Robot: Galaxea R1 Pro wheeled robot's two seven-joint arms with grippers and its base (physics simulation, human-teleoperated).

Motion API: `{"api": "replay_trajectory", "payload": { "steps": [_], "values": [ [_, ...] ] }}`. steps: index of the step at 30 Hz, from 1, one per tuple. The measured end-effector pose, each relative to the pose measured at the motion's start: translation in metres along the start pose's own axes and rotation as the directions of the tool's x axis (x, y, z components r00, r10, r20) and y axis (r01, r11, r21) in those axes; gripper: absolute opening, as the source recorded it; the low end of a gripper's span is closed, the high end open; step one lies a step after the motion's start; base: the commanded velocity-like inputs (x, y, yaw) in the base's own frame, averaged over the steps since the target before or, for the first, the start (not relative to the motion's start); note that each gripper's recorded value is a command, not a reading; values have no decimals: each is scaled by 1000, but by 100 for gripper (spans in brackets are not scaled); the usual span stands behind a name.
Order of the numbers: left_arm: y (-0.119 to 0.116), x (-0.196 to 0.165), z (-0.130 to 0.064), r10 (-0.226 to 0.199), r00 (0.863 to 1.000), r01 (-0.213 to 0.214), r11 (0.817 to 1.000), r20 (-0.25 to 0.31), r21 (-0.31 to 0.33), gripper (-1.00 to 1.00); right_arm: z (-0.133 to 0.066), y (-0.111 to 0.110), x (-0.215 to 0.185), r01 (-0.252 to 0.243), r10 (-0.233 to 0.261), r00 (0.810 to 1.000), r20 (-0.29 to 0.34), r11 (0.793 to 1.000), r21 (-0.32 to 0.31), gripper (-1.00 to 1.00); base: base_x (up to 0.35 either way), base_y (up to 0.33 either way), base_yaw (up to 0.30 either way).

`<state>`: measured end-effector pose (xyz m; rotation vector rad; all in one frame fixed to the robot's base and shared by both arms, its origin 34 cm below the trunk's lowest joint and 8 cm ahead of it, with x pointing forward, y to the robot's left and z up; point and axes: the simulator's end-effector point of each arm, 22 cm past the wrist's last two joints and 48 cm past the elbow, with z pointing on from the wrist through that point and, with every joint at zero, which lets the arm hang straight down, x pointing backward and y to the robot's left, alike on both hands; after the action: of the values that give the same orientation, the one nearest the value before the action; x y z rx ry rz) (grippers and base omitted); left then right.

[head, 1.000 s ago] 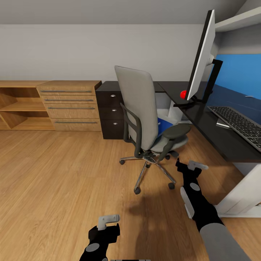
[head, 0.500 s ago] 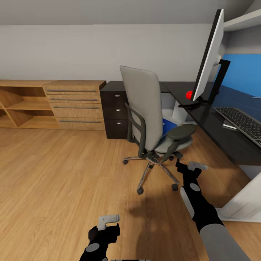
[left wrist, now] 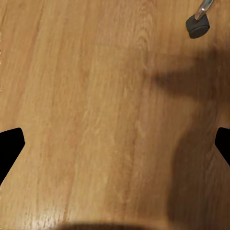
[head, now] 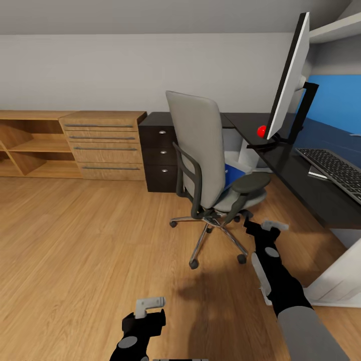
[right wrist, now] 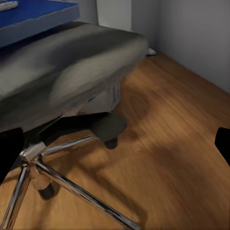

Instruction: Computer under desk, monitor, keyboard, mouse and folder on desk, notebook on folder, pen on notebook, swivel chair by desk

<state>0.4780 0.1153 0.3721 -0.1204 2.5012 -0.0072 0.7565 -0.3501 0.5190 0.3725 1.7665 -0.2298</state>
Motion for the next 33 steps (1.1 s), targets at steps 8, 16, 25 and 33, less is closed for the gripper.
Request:
{"api": "replay_trajectory", "payload": {
  "steps": [8,16,25,33],
  "values": [
    [8,0,2,-14,1000,14,1000,-3,-14,100,-1,6,-35,-86,86,996,-15,996,-16,100,0,0,0],
    [10,-1,3,-17,1000,17,1000,-3,-18,100,0,7,-17,-121,120,991,-66,993,-17,100,0,0,0],
    [10,-1,3,-18,1000,18,1000,-2,-17,100,-1,9,-19,-124,122,991,-62,992,-26,100,10,0,0],
    [10,-1,3,-18,1000,18,1000,-2,-16,100,-4,22,-19,-105,102,993,-57,993,-49,100,148,0,0]
  ]
}}
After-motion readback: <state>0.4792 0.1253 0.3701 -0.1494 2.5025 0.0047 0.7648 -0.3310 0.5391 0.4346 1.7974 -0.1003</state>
